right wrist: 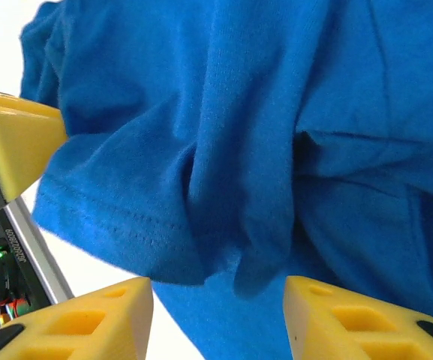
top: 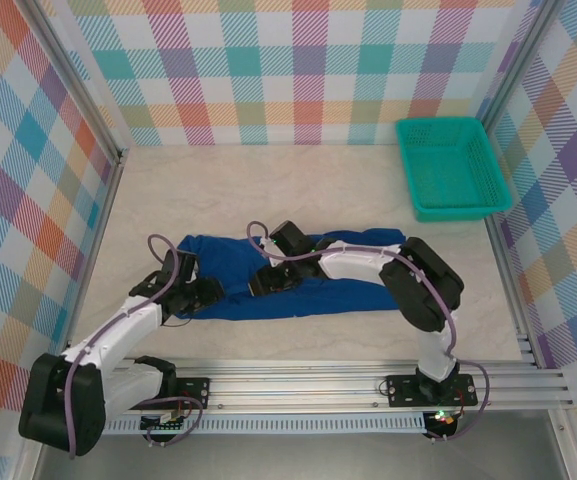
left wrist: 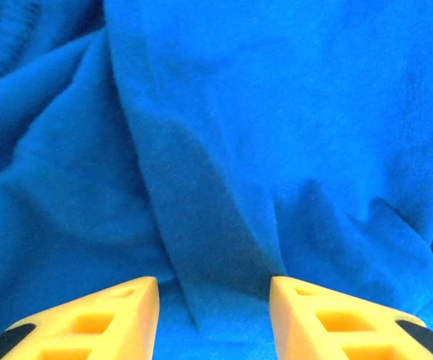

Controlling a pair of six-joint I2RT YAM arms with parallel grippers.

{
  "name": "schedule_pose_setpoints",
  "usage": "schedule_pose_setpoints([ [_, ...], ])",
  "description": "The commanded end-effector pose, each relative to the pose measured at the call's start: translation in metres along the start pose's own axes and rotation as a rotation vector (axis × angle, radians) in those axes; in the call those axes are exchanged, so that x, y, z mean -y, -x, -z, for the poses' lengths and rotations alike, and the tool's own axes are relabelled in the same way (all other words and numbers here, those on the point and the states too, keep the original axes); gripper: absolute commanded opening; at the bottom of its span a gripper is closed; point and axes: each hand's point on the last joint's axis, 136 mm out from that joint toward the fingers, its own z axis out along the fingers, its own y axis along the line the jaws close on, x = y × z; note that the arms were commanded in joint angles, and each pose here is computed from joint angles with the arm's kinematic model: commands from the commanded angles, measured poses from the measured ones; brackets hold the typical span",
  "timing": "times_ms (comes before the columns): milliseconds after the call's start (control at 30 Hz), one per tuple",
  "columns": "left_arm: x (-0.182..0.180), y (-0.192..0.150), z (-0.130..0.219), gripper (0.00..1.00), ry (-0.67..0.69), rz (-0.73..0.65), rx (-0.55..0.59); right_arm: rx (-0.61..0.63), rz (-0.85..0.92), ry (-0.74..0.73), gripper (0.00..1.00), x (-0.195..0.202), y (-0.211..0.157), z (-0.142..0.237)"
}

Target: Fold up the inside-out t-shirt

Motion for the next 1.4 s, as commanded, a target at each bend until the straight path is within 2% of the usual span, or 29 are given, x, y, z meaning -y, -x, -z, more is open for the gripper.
schedule_pose_setpoints([
  [0,0.007,0.002,-0.008,0.40,-0.047,0.018,-0.014,0.019,-0.019,0.022,0.47,-0.008,0.012,-0.006],
  [167,0.005,0.001,-0.012,0.31,-0.038,0.006,-0.026,0.005,-0.037,0.010,0.39,-0.001,0.009,-0.015],
  [333,-0.001,0.000,-0.011,0.11,-0.007,-0.006,-0.018,0.001,-0.043,-0.007,0.22,0.001,0.008,-0.014],
  [500,-0.009,0.004,0.000,0.00,0.034,-0.011,0.023,0.013,-0.033,-0.047,0.11,0.004,0.008,-0.005],
  [700,-0.011,0.007,0.023,0.00,0.048,-0.003,0.072,0.018,-0.030,-0.063,0.00,0.004,0.005,0.004],
  [1033,-0.020,0.005,0.042,0.00,0.072,0.047,0.109,0.017,-0.040,-0.092,0.00,0.006,-0.001,0.023],
  [1200,-0.027,0.011,0.042,0.00,0.111,0.054,0.130,-0.030,-0.079,-0.137,0.00,0.019,-0.007,0.019],
  [1267,-0.030,0.013,0.039,0.07,0.136,0.049,0.129,-0.059,-0.096,-0.174,0.00,0.029,-0.011,0.013],
  [1367,-0.040,0.018,0.035,0.19,0.197,0.037,0.143,-0.077,-0.107,-0.212,0.09,0.037,-0.015,0.010],
])
